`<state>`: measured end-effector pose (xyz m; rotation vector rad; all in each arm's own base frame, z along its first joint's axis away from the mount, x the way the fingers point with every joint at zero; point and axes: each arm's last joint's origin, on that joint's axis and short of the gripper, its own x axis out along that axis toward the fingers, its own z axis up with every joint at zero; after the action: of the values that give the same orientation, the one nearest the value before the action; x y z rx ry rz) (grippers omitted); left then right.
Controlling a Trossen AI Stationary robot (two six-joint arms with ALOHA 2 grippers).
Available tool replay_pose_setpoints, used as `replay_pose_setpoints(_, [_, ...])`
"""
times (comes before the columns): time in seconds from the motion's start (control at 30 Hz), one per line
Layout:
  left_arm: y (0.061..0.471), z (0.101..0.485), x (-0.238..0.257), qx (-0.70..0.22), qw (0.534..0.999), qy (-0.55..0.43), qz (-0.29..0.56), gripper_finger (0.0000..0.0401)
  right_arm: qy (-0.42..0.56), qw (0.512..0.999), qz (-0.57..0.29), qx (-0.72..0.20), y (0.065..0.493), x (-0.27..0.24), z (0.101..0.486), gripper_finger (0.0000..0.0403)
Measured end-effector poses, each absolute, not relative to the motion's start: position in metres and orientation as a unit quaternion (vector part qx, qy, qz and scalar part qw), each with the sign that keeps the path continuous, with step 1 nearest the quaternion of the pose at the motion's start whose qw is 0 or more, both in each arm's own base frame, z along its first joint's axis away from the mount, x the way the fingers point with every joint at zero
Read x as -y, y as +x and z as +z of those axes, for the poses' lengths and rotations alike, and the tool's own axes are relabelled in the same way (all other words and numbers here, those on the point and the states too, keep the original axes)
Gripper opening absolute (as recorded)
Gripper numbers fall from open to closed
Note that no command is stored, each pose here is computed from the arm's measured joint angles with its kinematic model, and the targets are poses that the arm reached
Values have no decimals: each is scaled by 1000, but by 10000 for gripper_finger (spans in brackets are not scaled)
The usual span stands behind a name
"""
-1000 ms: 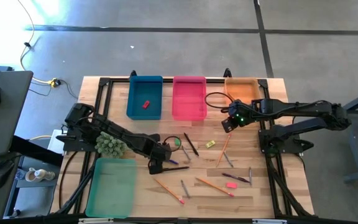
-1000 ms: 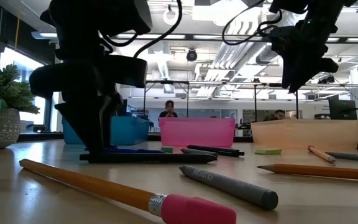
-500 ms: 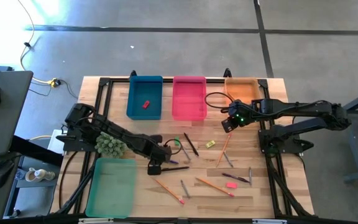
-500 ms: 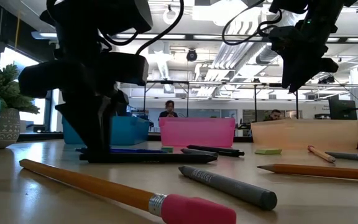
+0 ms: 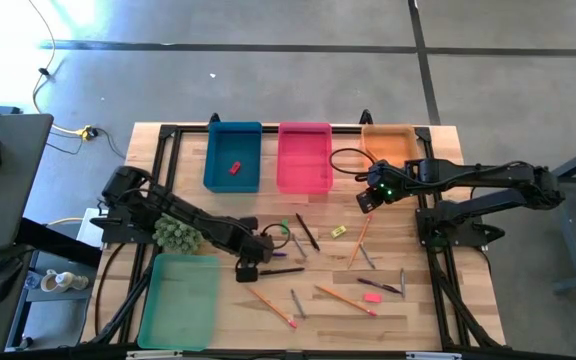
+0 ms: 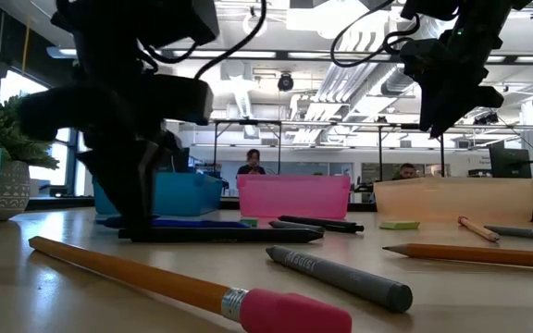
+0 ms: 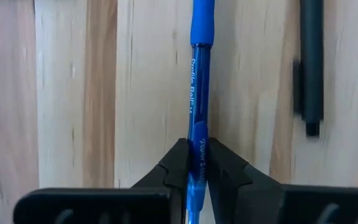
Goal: Sort crayons/erasers/pens/pencils in bins
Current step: Put the blue pen into the transparent blue bin
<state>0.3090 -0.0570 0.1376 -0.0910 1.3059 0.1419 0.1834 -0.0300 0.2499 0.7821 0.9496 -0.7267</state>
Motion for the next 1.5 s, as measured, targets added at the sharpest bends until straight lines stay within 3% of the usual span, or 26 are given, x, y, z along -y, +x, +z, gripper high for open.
replay_pose_setpoints(0.4, [287,199,67,-536,829,-127,99,21,354,759,-330,-436,184,30,250,117])
replay_pose_setpoints(0.67, [247,247,79,-497,835,-207,118,20,346,760,-338,-434,183,31,250,117])
replay_pose_setpoints(0.97, [198,267,91,-519,788,-277,179,20,348,761,-338,-431,184,31,250,117])
replay_pose_setpoints(1.5, [145,253,158,-558,700,-370,248,17,354,758,-341,-428,184,31,250,117])
